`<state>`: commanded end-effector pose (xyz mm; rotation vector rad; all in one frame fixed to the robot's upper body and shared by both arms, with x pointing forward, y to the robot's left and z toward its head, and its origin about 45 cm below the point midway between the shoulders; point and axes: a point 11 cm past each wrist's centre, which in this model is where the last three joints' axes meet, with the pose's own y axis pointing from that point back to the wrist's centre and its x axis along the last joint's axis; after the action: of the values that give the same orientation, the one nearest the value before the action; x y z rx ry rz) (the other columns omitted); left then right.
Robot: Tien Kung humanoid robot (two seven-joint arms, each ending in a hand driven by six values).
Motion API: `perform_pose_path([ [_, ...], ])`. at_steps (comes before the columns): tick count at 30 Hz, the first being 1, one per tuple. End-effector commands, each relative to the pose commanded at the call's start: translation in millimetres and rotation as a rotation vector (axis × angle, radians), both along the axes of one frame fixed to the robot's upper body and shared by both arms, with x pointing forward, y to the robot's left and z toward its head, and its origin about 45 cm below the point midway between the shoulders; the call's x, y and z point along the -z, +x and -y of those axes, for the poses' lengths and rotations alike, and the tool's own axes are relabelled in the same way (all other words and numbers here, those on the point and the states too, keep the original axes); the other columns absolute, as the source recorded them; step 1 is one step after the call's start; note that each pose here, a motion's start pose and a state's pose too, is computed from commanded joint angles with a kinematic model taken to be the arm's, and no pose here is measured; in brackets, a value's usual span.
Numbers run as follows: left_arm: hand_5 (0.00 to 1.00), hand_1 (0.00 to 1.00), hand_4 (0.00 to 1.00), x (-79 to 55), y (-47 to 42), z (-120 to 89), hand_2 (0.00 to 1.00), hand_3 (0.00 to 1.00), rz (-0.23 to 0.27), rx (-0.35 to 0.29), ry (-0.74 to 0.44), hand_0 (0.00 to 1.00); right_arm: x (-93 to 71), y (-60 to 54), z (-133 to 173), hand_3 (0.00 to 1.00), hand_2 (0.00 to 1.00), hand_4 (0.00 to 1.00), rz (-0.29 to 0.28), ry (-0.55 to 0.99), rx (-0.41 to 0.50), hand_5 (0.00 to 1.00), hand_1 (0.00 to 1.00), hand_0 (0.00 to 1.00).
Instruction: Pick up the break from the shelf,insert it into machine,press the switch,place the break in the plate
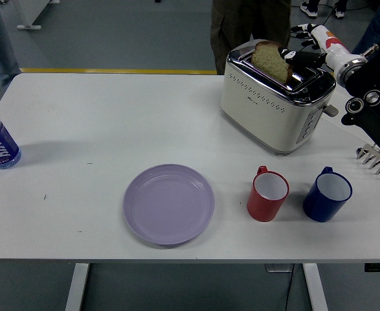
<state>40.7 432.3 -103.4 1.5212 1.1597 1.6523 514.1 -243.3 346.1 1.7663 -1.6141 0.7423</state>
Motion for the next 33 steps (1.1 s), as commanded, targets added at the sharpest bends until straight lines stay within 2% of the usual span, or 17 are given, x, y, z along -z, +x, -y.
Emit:
perform_pose_path([
  [15,0.821,0.491,0.36,-0.9,4.2,-1.3,0.466,0.555,0.009,0.002,0.003,0.64,-11.5,13.9,-18.1,0.863,0.807,0.711,-0.012,-0.056,-0.005,0.485,0.797,0.875],
  [23,0.825,0.491,0.365,-1.5,7.9,-1.7,0.464,0.555,0.017,0.004,0.005,0.64,-17.2,25.5,-39.7,0.832,0.776,0.715,-0.052,-0.147,-0.025,0.452,0.763,0.837],
  [33,0.817,0.488,0.364,-2.5,11.4,-3.2,0.462,0.556,0.022,0.012,0.01,0.641,-17.4,31.2,-56.2,0.825,0.756,0.715,-0.083,-0.228,-0.038,0.444,0.745,0.821],
])
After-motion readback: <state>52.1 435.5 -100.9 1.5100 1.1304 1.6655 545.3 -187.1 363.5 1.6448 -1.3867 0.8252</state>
